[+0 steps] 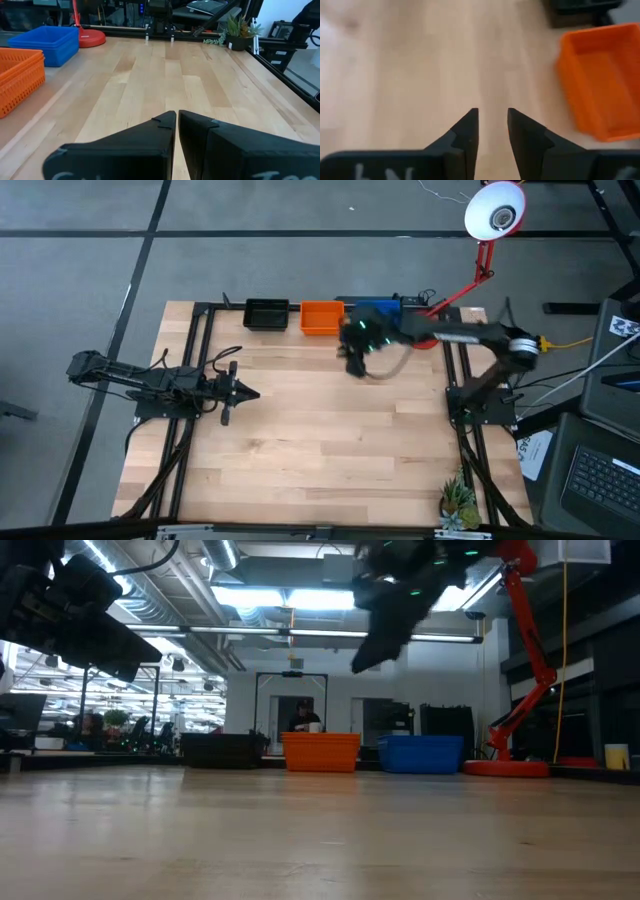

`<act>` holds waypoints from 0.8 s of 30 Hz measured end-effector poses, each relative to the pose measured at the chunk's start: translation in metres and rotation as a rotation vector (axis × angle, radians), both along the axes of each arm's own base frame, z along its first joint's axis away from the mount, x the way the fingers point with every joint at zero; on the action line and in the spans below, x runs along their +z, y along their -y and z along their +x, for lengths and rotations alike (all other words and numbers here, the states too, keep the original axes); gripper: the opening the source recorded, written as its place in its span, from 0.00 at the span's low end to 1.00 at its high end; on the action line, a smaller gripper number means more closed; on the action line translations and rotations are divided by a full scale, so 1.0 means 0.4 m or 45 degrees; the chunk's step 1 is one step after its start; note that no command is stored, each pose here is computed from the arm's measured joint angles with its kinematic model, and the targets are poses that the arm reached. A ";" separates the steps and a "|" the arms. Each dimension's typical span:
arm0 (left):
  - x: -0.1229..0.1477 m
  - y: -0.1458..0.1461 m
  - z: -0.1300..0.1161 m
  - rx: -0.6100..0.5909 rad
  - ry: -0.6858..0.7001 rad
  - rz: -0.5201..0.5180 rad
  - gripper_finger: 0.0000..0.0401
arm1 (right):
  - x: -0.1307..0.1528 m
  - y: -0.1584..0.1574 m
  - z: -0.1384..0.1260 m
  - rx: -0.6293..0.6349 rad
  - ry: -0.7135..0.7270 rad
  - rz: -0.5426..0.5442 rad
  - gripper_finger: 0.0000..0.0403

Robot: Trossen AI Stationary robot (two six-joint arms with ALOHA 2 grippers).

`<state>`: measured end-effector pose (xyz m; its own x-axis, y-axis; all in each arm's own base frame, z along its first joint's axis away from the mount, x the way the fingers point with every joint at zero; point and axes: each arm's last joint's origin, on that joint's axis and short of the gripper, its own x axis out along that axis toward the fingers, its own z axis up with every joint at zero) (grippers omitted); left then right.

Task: Stack baskets by color
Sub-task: Return to Home Position

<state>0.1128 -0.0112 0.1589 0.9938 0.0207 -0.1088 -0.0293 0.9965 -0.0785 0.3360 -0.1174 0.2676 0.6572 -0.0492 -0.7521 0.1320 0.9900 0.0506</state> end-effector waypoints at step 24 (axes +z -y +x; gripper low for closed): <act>0.000 0.000 0.000 0.000 0.000 0.000 0.03 | -0.200 -0.291 -0.501 -0.026 1.014 0.244 0.25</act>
